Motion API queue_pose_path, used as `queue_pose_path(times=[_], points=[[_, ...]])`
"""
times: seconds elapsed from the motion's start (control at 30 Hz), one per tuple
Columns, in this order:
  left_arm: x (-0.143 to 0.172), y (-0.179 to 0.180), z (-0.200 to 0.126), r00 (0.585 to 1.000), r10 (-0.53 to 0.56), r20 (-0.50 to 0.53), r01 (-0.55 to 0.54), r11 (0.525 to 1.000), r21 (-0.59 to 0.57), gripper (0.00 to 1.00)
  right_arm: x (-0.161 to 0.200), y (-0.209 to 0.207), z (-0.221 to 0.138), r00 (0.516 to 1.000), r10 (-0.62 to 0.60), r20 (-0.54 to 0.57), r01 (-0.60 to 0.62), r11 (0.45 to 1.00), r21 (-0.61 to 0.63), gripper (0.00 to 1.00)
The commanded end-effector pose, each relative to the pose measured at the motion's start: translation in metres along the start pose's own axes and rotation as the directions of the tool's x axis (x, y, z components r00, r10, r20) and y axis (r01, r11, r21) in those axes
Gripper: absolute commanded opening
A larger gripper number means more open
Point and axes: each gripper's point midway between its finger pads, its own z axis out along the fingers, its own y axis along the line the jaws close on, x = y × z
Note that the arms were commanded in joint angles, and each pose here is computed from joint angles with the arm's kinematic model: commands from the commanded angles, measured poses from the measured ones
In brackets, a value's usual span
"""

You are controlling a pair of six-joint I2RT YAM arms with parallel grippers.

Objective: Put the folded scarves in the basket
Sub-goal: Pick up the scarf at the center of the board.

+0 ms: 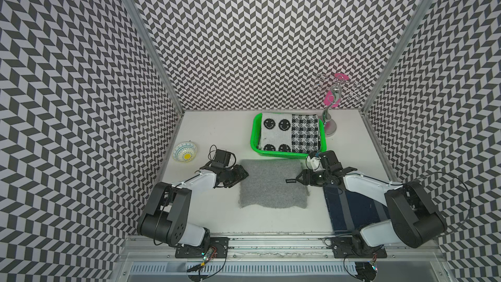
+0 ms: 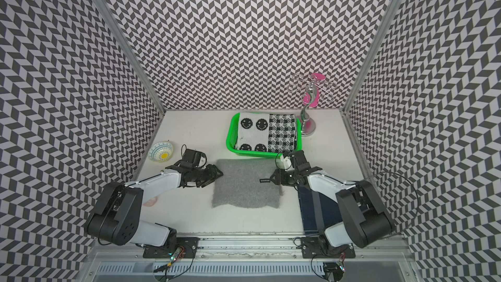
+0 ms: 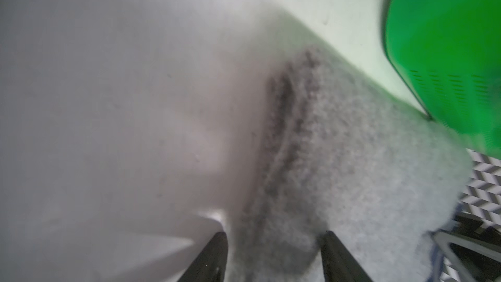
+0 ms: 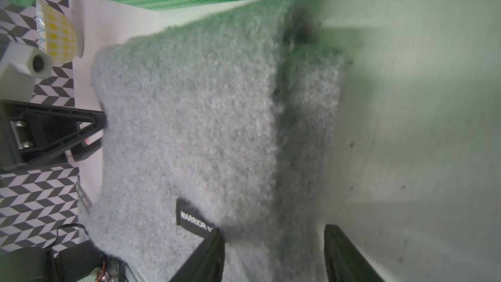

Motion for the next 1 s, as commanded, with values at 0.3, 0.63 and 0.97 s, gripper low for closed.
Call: queue_pose_path(times=[0.3,0.63,0.97], points=[[0.033,0.005,0.014,0.999,-0.004,-0.05,0.005,1.0,0.03,0.71,0.002,0.007,0.02,0.999,-0.035,-0.008,0.034,0.994,-0.101,0.63],[0.044,-0.012,0.023,0.997,0.039,-0.067,-0.032,0.995,0.098,0.6,0.032,0.024,0.038,0.991,-0.108,-0.078,0.097,0.986,-0.132,0.63],[0.03,-0.036,0.017,0.992,0.123,-0.013,-0.119,0.981,0.156,0.02,0.026,0.031,0.038,0.994,-0.1,-0.036,0.093,0.984,-0.154,0.1]])
